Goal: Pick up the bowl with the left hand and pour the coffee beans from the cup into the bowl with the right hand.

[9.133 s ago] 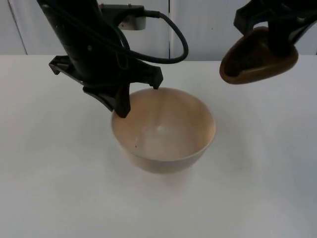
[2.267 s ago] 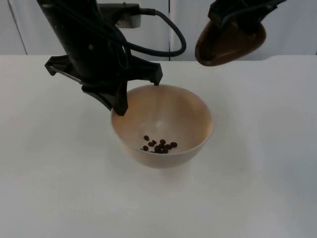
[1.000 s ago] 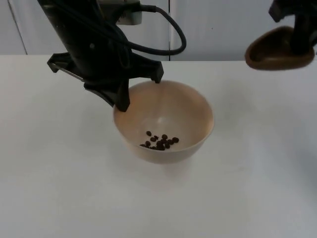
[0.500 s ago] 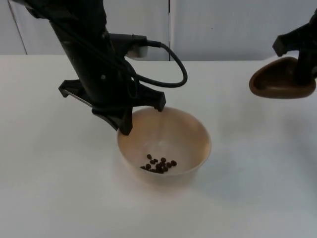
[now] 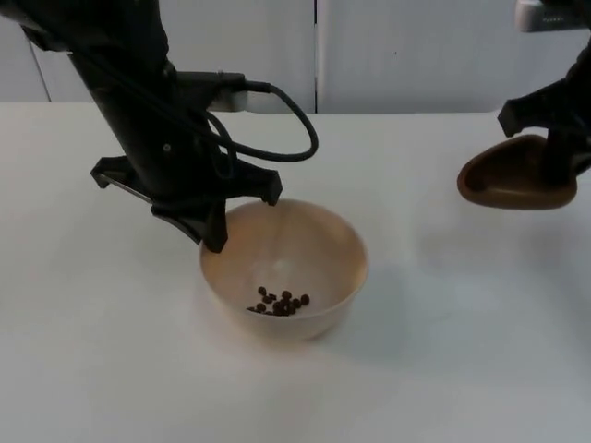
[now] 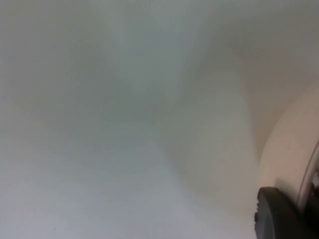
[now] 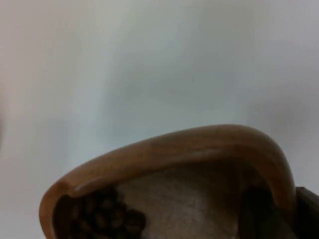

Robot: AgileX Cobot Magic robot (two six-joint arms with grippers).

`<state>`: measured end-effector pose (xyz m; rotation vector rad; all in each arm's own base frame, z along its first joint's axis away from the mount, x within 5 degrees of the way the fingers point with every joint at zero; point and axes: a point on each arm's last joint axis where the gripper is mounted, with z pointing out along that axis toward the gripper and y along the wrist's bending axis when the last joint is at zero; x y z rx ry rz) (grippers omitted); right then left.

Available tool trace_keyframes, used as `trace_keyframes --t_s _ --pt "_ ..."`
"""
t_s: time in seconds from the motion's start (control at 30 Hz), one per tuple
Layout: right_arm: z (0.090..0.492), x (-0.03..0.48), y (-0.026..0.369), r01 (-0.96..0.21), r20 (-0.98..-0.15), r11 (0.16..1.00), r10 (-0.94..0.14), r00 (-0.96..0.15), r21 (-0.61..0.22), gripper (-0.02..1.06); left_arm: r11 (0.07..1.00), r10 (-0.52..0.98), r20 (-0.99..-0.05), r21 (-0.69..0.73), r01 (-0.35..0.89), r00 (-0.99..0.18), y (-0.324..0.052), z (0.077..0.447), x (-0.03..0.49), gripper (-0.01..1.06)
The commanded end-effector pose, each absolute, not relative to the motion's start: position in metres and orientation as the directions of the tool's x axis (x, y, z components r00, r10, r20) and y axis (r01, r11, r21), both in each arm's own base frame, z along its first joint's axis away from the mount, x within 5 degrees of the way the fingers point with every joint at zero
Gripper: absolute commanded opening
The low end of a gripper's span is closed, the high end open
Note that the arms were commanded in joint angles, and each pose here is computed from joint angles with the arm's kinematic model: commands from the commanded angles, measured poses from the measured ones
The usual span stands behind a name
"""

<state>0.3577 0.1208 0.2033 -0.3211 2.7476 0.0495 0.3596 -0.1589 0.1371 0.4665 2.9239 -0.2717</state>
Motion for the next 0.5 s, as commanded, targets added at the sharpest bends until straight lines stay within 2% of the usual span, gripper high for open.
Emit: trace_keyframes --t_s 0.0,0.47 --pt "0.199 0.359 0.119 -0.213 -0.368 0.977 -0.201 -0.908 -0.008 0.00 0.934 0.286 -0.201 -0.160 0.319 -0.937 -0.159 0.135 0.360 0.00" --pt "0.161 0.371 0.122 -0.171 -0.341 0.985 -0.163 -0.926 -0.009 0.00 0.935 0.298 -0.232 -0.125 0.332 -0.926 -0.149 0.134 0.367 0.00"
